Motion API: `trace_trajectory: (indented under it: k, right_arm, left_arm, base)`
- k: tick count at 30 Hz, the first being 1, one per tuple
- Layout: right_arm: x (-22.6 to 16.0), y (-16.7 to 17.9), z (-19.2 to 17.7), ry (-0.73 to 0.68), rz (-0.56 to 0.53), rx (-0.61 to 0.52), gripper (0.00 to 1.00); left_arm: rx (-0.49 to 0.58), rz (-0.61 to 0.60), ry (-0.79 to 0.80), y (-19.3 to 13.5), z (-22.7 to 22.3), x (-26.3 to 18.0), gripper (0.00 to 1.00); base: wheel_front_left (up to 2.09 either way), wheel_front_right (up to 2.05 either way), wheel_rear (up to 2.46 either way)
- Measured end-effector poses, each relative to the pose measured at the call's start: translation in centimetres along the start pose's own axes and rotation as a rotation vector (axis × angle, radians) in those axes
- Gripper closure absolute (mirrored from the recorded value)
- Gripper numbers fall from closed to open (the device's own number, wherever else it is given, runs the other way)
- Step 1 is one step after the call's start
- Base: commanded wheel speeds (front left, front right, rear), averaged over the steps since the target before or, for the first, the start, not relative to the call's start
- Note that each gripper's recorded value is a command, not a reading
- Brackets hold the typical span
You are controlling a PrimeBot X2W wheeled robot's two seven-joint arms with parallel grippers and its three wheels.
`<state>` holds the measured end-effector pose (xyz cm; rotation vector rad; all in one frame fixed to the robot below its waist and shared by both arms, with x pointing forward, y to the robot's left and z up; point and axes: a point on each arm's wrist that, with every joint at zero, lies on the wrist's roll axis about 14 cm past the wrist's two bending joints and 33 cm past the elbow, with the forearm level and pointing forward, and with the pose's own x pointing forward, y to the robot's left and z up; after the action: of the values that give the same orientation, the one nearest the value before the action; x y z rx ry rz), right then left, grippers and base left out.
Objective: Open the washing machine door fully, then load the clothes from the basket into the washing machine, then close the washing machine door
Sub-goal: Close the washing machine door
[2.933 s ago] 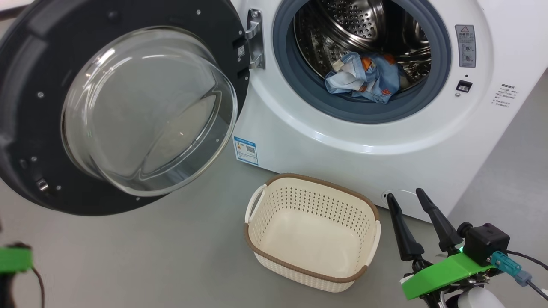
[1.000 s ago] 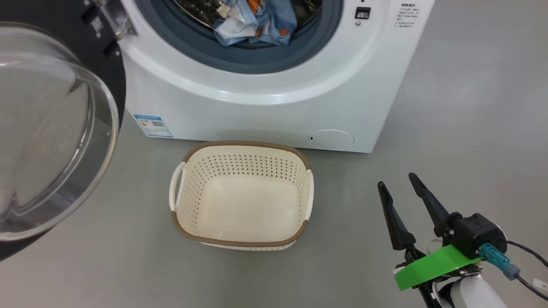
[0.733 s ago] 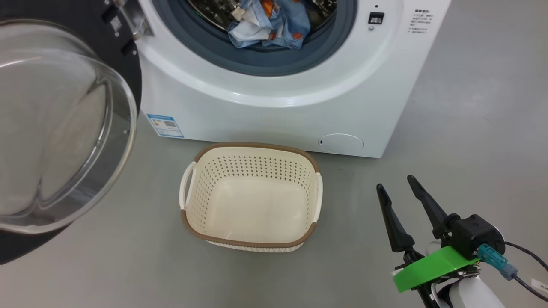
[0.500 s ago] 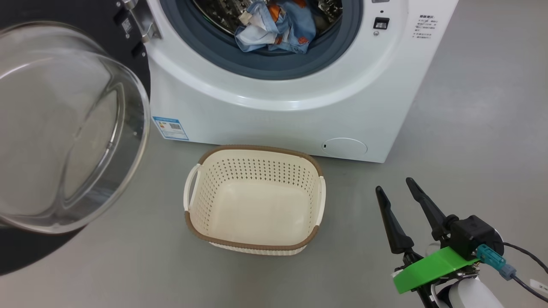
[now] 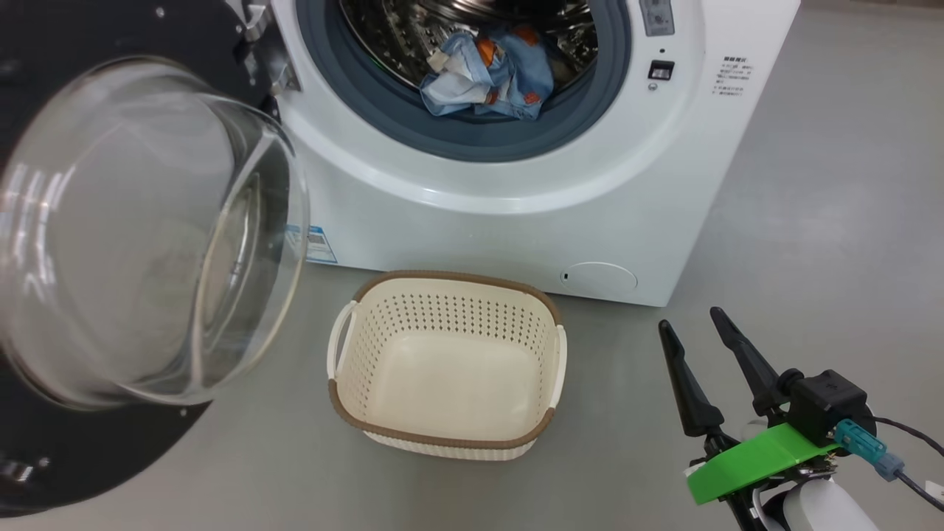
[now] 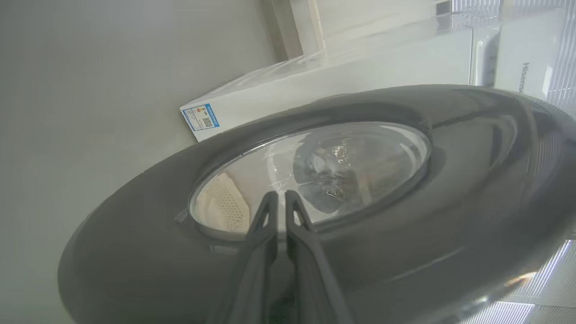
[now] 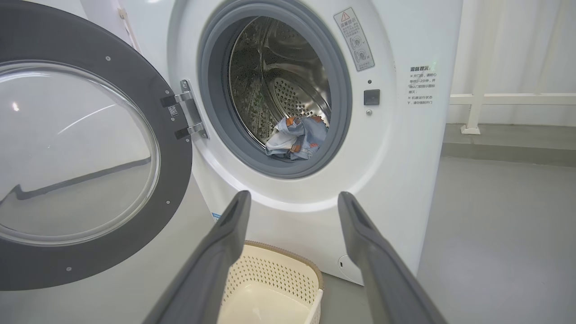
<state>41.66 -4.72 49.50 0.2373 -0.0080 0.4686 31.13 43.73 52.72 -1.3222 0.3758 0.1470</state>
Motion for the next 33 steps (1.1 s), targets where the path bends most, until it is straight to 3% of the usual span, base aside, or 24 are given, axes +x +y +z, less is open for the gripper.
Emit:
trace_trajectory:
  k: [18, 33]
  right_arm:
    - [-0.6, 1.0, 1.3, -0.032, 0.013, 0.030, 0.00]
    - [-3.5, -1.1, 2.2, -0.060, -0.077, 0.040, 0.00]
  left_arm:
    - [0.077, -0.197, 0.306, -3.0, -8.2, -0.5, 1.00]
    - [0.154, -0.291, 0.532, -7.3, -15.1, 1.2, 1.00]
  base:
    - [0.00, 0.00, 0.00]
    - [0.00, 0.00, 0.00]
